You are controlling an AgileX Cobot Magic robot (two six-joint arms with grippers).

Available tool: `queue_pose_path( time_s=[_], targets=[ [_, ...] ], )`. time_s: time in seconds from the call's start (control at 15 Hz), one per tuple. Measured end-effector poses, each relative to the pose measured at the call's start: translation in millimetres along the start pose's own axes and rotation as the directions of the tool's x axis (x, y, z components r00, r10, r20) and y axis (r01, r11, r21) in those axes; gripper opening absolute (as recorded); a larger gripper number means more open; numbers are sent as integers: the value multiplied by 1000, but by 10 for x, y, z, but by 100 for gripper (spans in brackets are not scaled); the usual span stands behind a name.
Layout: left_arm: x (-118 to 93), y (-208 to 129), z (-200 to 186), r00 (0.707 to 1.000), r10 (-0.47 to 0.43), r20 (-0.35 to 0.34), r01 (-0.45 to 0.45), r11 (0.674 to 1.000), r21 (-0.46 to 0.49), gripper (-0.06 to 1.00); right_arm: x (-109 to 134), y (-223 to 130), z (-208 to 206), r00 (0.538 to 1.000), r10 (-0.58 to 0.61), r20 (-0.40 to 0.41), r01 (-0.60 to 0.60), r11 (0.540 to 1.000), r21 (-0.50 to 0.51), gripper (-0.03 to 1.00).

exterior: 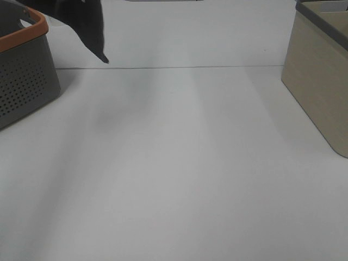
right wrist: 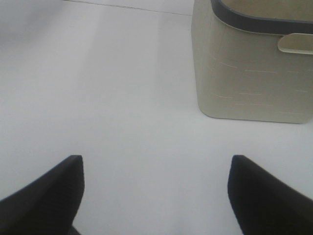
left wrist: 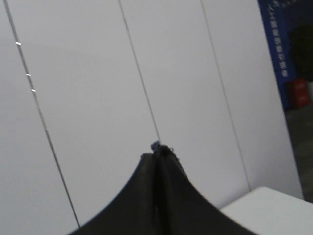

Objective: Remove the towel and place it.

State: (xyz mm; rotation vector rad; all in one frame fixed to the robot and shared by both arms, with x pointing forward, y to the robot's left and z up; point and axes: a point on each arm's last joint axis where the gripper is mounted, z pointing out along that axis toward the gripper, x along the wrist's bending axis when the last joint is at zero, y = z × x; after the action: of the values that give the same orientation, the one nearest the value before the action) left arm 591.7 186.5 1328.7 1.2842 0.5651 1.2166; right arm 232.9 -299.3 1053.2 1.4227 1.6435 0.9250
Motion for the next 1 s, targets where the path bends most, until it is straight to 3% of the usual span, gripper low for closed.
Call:
queue_pose_path(
  time_s=[0.07,0.2,0.47,0.6,0.87,1.0],
  targets=[
    [-94,-64,-4,995,-18,101,11,998,67,0,0,0,0,1000,0,0,0,1000,0,79],
    [-214,-135,-32,972,-51,229,16,988,151,0,4,0,0,1000,2,-4,-2,1000,0,79],
    [-444,-367,-83,881,-163,444,1,940,342,0,4,0,0,1000,1,-4,-1,1000,0,79],
    [-523,-501,-85,837,-212,505,-20,910,415,0,14,1,0,1000,8,-16,-8,1000,-1,79],
    [-666,-692,-218,710,-298,638,-141,827,544,0,124,17,-11,990,33,-137,-35,999,-13,79],
    [-675,-877,-213,709,-297,640,-205,781,590,0,214,88,-35,971,-18,-237,0,997,-75,79]
  ],
)
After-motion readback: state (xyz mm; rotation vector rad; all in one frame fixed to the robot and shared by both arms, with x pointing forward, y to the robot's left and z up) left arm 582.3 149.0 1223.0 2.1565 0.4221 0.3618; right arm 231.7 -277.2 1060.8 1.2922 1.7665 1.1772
